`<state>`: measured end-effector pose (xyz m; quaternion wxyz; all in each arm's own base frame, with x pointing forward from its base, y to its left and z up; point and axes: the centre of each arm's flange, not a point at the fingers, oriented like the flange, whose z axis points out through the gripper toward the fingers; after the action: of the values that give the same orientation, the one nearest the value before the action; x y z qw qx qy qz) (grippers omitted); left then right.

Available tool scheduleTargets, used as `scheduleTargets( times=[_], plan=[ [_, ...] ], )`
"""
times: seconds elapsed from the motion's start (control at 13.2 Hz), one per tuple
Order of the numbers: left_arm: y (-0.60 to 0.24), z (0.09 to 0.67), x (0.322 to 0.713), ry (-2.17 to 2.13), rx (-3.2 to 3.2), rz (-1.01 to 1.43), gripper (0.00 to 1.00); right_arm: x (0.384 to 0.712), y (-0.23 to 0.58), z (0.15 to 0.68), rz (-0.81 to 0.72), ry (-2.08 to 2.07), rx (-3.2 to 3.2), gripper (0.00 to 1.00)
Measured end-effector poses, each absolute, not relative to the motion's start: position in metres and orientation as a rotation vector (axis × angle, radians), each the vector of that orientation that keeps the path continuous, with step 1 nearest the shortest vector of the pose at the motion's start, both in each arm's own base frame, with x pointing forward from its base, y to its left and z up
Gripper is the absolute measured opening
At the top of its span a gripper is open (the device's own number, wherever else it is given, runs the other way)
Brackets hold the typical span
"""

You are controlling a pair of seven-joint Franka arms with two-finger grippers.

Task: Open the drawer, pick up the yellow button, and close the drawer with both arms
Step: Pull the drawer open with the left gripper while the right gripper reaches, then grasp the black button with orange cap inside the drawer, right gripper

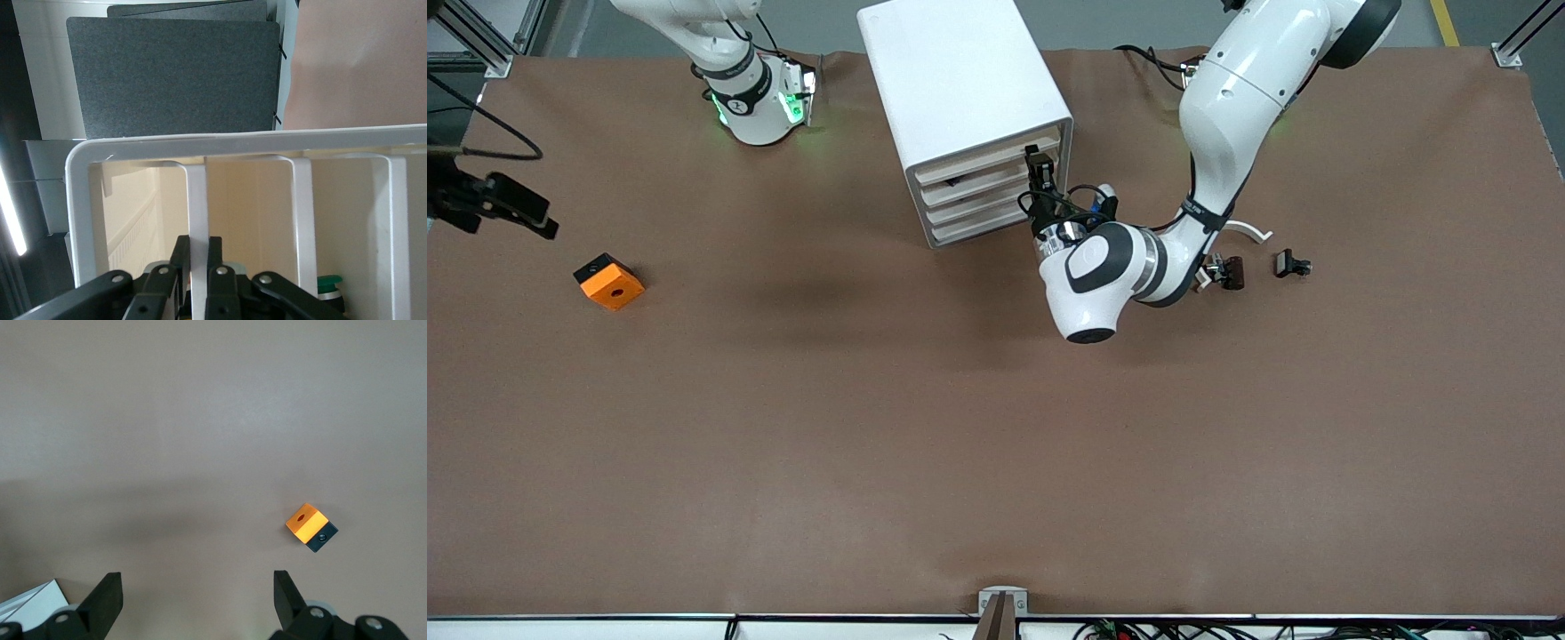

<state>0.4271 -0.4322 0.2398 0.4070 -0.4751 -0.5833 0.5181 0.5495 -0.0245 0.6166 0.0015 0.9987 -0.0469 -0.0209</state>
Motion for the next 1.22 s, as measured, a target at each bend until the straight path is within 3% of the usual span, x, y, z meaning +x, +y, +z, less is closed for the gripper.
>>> scheduleTargets(
  times=[0.53, 0.76, 1.22],
  plan=[
    [-0.373, 0.247, 0.49, -1.605, -1.141, 1.395, 0.15, 0.585, -0.011, 0.557, -0.191, -0.087, 3.074, 1.0],
    [-0.344, 0.256, 0.524, -1.696, -1.13, 1.437, 0.15, 0.591, 0.014, 0.556, -0.16, -0.361, 3.087, 1.0],
    [-0.295, 0.266, 0.568, -1.834, -1.096, 1.46, 0.15, 0.568, 0.185, 0.553, -0.22, -0.895, 3.067, 1.0]
  ],
)
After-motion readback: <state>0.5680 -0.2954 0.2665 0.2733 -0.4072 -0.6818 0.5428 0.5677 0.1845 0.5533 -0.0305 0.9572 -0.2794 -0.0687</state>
